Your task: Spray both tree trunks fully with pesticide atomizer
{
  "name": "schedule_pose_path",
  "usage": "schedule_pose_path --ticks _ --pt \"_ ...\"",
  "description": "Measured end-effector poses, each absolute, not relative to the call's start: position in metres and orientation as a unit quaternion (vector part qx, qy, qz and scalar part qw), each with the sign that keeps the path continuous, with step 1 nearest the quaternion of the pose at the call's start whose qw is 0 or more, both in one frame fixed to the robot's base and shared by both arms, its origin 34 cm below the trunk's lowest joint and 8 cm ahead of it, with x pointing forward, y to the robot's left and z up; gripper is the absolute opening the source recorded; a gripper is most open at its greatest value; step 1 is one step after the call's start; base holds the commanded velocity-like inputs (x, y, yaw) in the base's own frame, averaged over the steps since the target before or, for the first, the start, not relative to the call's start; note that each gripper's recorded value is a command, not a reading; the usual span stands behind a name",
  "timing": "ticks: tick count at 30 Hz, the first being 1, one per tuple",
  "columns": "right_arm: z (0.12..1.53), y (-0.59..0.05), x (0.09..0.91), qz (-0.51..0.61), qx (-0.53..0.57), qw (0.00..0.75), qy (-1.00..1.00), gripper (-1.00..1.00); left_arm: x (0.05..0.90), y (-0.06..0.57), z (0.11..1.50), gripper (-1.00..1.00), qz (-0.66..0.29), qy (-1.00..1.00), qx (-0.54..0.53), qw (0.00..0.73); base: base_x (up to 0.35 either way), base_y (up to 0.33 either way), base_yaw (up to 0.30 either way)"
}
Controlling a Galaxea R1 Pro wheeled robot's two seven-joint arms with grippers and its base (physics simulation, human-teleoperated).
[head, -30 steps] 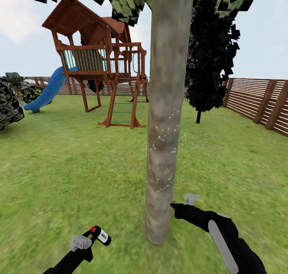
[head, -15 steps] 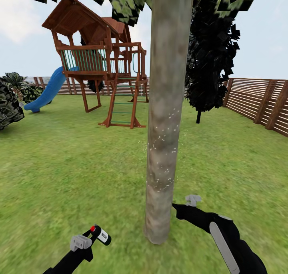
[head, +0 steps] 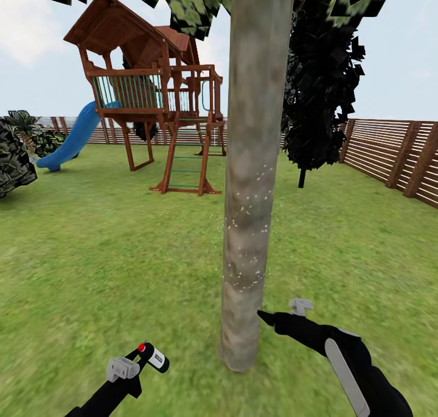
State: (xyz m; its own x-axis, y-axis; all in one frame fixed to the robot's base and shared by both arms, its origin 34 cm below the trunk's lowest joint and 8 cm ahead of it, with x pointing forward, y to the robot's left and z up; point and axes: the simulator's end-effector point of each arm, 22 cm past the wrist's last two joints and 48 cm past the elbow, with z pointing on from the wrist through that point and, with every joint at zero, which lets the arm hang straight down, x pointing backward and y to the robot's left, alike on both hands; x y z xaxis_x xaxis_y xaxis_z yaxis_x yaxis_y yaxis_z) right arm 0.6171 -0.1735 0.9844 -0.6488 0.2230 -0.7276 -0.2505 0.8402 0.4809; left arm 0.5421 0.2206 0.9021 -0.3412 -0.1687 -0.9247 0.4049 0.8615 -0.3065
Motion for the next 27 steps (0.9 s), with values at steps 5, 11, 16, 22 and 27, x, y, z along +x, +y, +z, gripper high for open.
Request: schedule_pose_path --ticks 5,11,16,22,27 --pt "0.983 -0.174 0.617 0.282 -0.007 0.418 0.864 1.0 0.542 0.22 0.902 -1.0 -0.252 0.779 0.076 0.569 0.0 0.0 0.0" --pt "0.982 -0.174 0.617 0.281 -0.007 0.417 0.864 1.0 0.542 0.22 0.903 -1.0 -0.253 0.779 0.077 0.569 0.0 0.0 0.0" --pt "0.979 -0.177 0.617 0.268 -0.014 0.417 0.868 1.0 0.542 0.219 0.903 -1.0 -0.254 0.778 0.079 0.569 0.0 0.0 0.0" --pt "0.945 -0.21 0.623 0.237 0.014 0.438 0.867 1.0 0.54 0.224 0.893 -1.0 -0.246 0.786 0.076 0.561 0.0 0.0 0.0" --pt "0.883 -0.26 0.598 0.187 0.03 0.424 0.886 1.0 0.531 0.24 0.868 -1.0 -0.229 0.811 0.068 0.535 0.0 0.0 0.0"
